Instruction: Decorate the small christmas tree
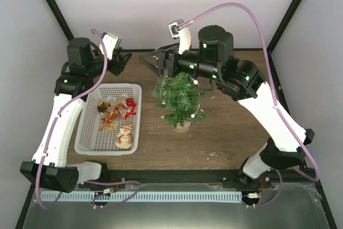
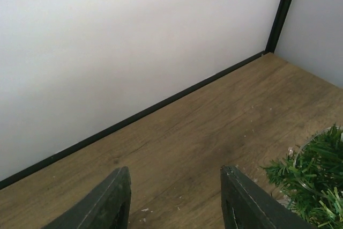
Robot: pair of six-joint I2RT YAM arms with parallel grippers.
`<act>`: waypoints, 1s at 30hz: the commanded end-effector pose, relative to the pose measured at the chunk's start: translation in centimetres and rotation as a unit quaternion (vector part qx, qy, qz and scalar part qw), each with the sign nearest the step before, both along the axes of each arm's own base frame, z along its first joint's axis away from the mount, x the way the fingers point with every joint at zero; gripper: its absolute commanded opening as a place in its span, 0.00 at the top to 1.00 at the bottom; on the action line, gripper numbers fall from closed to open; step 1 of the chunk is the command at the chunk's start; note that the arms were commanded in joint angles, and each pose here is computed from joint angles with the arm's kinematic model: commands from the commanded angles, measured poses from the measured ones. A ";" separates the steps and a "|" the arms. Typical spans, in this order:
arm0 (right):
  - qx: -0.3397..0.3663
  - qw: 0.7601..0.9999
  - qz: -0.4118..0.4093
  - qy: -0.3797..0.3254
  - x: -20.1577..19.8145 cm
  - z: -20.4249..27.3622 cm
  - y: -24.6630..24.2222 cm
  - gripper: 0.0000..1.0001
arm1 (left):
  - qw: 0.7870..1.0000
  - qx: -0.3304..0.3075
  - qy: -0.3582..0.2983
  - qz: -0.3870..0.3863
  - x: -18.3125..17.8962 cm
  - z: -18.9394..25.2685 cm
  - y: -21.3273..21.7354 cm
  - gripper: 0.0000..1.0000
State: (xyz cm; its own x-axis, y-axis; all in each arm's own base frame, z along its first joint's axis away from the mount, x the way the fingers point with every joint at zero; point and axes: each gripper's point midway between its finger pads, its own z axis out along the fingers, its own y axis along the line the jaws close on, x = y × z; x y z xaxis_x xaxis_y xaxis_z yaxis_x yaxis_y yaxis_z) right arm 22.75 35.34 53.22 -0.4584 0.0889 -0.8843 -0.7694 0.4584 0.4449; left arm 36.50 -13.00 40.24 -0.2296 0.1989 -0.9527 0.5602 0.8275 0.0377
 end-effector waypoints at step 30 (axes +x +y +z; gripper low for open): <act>-0.067 0.986 -0.036 0.149 1.7 -5.4 1.9 0.18 | 0.999 -0.008 0.002 -0.035 -1.2 -0.1 -0.8 0.54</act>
